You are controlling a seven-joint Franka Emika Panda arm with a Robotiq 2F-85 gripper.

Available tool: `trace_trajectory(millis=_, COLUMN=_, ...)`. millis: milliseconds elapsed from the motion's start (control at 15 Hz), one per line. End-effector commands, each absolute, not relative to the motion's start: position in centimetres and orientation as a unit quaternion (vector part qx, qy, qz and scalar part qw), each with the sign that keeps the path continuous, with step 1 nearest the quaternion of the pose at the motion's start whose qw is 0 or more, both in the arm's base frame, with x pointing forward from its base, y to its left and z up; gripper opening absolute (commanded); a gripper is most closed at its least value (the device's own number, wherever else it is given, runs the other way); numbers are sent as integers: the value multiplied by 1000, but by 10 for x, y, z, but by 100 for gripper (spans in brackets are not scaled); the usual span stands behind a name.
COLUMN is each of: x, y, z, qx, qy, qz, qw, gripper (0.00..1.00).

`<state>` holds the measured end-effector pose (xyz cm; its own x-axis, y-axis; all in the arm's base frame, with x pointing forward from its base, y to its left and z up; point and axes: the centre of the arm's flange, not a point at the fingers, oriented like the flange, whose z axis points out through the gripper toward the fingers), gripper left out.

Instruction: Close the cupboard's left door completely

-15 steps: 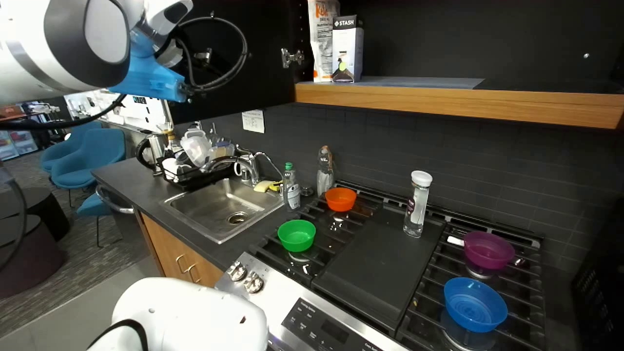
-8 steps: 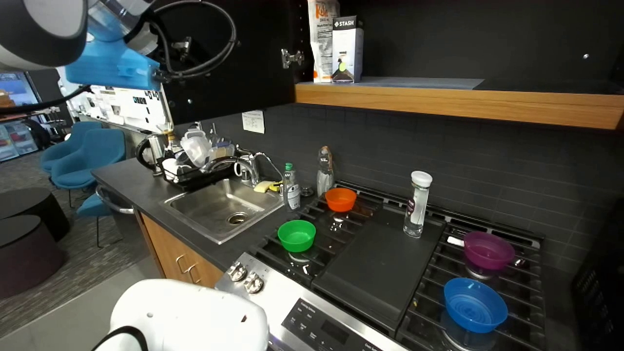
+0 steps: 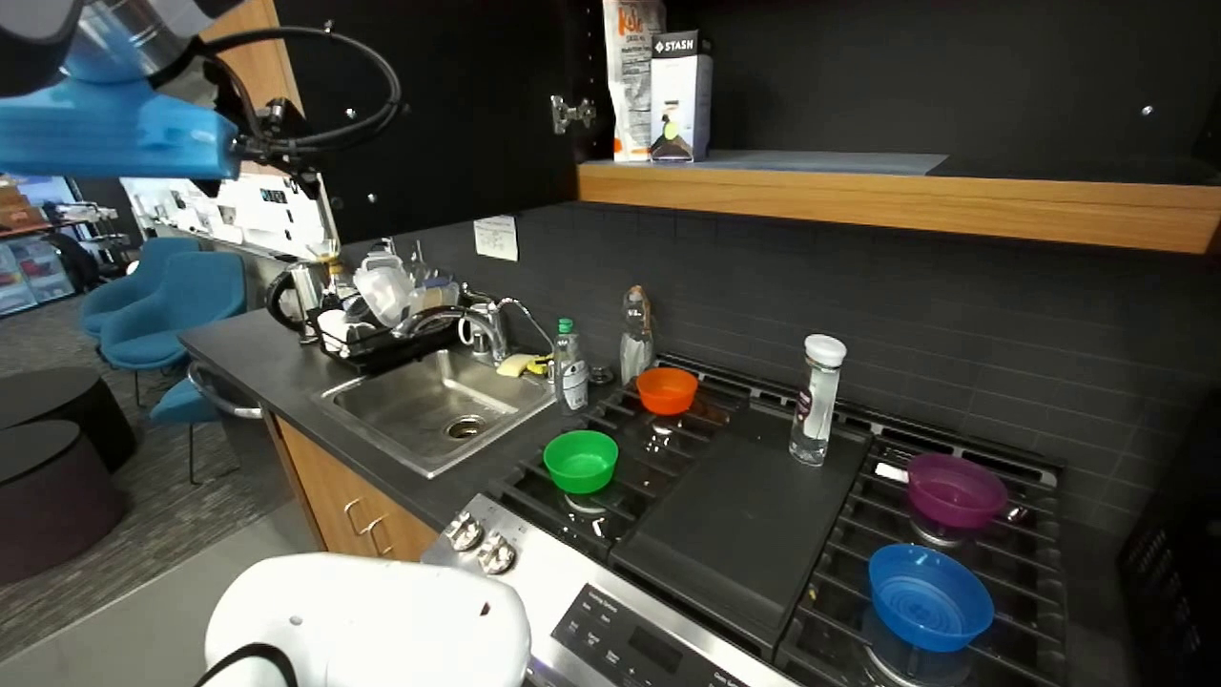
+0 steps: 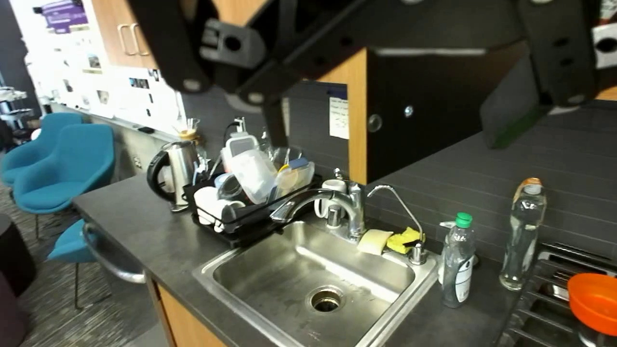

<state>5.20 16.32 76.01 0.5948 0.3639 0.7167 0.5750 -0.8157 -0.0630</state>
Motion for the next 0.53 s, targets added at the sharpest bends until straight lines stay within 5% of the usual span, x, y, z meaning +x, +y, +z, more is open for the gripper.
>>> trace_trajectory(millis=0, x=67, y=188, z=752, qx=-862, qy=-332, qz=-353, qw=148, gripper=100)
trace_trajectory(millis=467, x=115, y=258, z=705, qx=-845, qy=-341, qz=-384, qw=151, gripper=100)
